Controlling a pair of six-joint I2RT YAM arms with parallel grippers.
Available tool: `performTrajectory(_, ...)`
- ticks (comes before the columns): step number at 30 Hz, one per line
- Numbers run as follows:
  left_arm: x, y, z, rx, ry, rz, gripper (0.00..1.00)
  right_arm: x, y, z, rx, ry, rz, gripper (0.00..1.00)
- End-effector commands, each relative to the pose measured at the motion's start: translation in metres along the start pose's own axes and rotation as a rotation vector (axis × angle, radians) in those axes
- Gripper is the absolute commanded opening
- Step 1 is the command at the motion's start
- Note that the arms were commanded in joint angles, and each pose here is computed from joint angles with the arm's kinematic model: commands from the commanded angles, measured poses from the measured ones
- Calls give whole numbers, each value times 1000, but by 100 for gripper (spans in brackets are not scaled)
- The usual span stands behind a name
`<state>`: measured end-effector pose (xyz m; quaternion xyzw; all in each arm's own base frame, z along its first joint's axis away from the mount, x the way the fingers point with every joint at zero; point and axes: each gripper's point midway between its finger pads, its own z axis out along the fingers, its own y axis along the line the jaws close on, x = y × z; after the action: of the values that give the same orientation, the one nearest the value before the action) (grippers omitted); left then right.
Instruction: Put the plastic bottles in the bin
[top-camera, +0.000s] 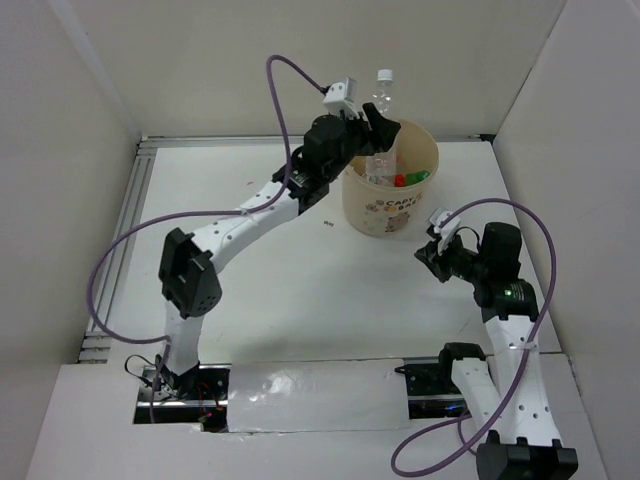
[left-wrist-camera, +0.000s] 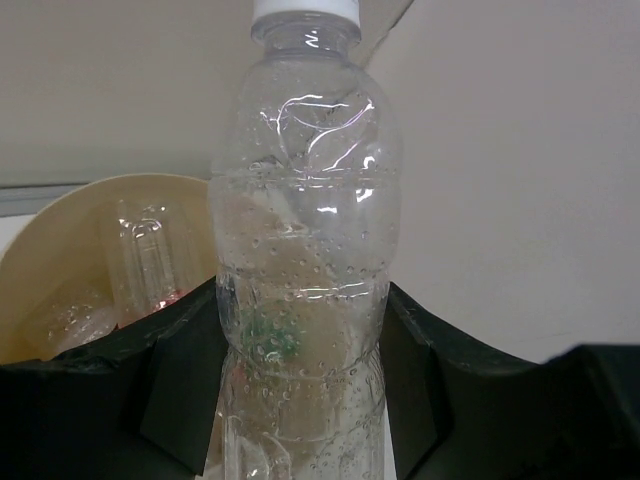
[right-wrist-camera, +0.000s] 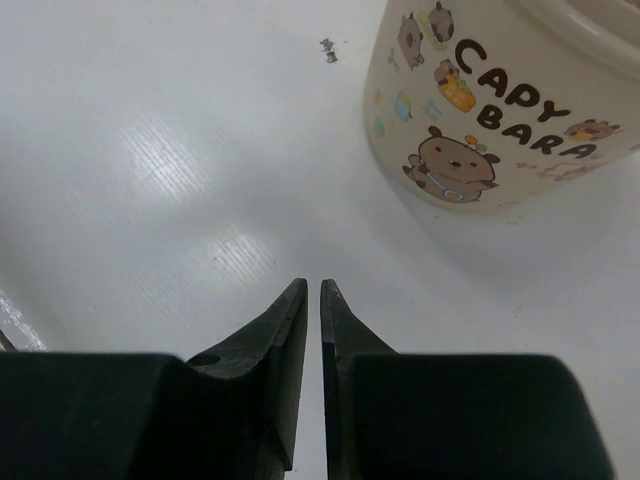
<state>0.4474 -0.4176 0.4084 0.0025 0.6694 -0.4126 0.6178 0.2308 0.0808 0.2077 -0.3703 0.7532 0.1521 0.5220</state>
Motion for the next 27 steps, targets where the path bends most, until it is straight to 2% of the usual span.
performTrajectory(1,-18,-5,23,46,-76,-109,2,-2,5,-5,-1,-18,-28,18)
performTrajectory(2,-21,-8,28,55,-86,-131,2,-1,3,-6,9,-12,-28,19)
performTrajectory(4,-11,7,45,40,-64,-153,6,3,4,-4,5,-6,-21,27)
performTrajectory(6,8,16,52,11,-10,-155,9,3,4,-4,5,-6,-21,41)
performTrajectory(7,17,17,54,21,20,-144,21,5,2,-4,13,-4,-18,58)
performTrajectory(9,30,23,57,12,48,-141,42,5,3,-4,13,-5,-5,68)
performTrajectory(10,37,27,57,-1,65,-139,74,4,1,-4,18,-11,-2,77)
performTrajectory(11,41,29,57,-7,72,-138,74,4,1,-4,18,-11,-2,77)
performTrajectory(12,44,29,56,-6,86,-137,80,3,0,-2,18,-12,-3,79)
performTrajectory(14,43,35,56,-11,94,-127,99,5,0,-1,18,-12,8,84)
performTrajectory(17,37,29,55,5,90,-116,100,9,-1,2,9,2,33,85)
performTrajectory(22,4,18,41,14,42,-43,100,7,-12,3,45,13,58,92)
performTrajectory(23,-22,7,28,27,4,-10,100,7,-15,3,64,14,90,94)
performTrajectory(25,-23,20,9,-10,22,42,100,0,-30,-1,150,5,108,97)
performTrajectory(26,-31,21,-2,-15,10,92,100,-1,-35,-1,190,-1,176,100)
performTrajectory(27,-36,21,-28,-21,22,115,100,-5,-43,-4,239,-8,205,100)
